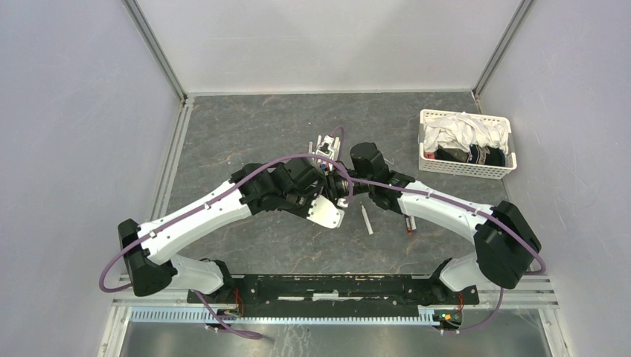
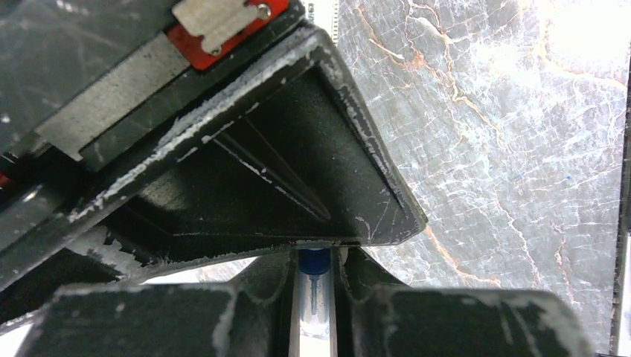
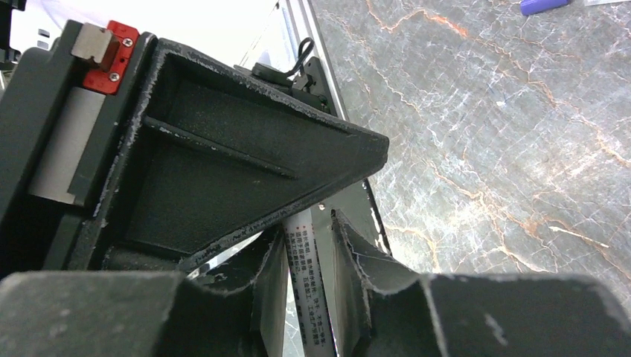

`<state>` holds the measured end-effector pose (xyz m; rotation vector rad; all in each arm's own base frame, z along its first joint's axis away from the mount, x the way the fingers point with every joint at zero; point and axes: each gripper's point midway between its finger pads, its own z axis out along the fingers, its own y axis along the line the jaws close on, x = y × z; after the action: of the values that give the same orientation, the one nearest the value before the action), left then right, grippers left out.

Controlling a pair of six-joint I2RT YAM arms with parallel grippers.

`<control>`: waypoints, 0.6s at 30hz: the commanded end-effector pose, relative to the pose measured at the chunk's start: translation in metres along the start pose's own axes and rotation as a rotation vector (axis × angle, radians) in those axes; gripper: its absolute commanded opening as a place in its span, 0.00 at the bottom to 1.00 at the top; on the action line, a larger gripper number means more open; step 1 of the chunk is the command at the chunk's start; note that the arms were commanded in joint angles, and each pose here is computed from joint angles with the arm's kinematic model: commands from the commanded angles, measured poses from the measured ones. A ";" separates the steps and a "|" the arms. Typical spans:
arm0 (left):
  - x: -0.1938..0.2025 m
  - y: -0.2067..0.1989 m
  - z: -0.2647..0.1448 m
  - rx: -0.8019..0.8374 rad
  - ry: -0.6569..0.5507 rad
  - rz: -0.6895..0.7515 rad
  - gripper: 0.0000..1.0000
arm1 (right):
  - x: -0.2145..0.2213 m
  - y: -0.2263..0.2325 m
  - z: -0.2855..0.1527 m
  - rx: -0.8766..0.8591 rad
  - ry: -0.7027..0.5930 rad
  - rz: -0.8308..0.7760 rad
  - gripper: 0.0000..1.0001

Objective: Open the pen caps
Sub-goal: Open the pen cap from the pen.

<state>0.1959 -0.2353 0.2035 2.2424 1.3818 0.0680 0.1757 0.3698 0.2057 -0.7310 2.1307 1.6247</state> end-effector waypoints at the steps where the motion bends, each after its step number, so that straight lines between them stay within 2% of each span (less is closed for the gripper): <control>1: -0.111 0.014 -0.024 0.001 -0.480 -0.033 0.02 | -0.111 0.046 -0.009 -0.047 -0.406 -0.206 0.22; 2: -0.112 0.015 -0.025 -0.002 -0.486 -0.040 0.02 | -0.115 0.050 -0.011 -0.058 -0.429 -0.213 0.09; 3: -0.112 0.015 -0.025 -0.002 -0.488 -0.042 0.02 | -0.117 0.052 -0.013 -0.063 -0.444 -0.219 0.00; 6: -0.111 0.015 -0.026 -0.004 -0.483 -0.042 0.02 | -0.118 0.055 -0.017 -0.057 -0.459 -0.232 0.00; 9: -0.095 0.016 -0.020 -0.022 -0.414 0.000 0.02 | -0.098 0.034 -0.015 0.046 -0.357 -0.227 0.00; 12: -0.062 0.028 -0.014 -0.060 -0.324 0.055 0.02 | -0.065 0.005 -0.019 0.170 -0.238 -0.195 0.00; 14: -0.048 0.038 -0.012 -0.077 -0.302 0.061 0.02 | -0.054 -0.007 -0.022 0.209 -0.222 -0.173 0.00; 18: -0.072 0.039 -0.013 -0.052 -0.372 0.042 0.02 | -0.060 -0.007 -0.011 0.194 -0.216 -0.173 0.00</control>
<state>0.2063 -0.2450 0.2177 2.2089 1.3121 -0.0371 0.1832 0.3606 0.2221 -0.7435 2.0602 1.4842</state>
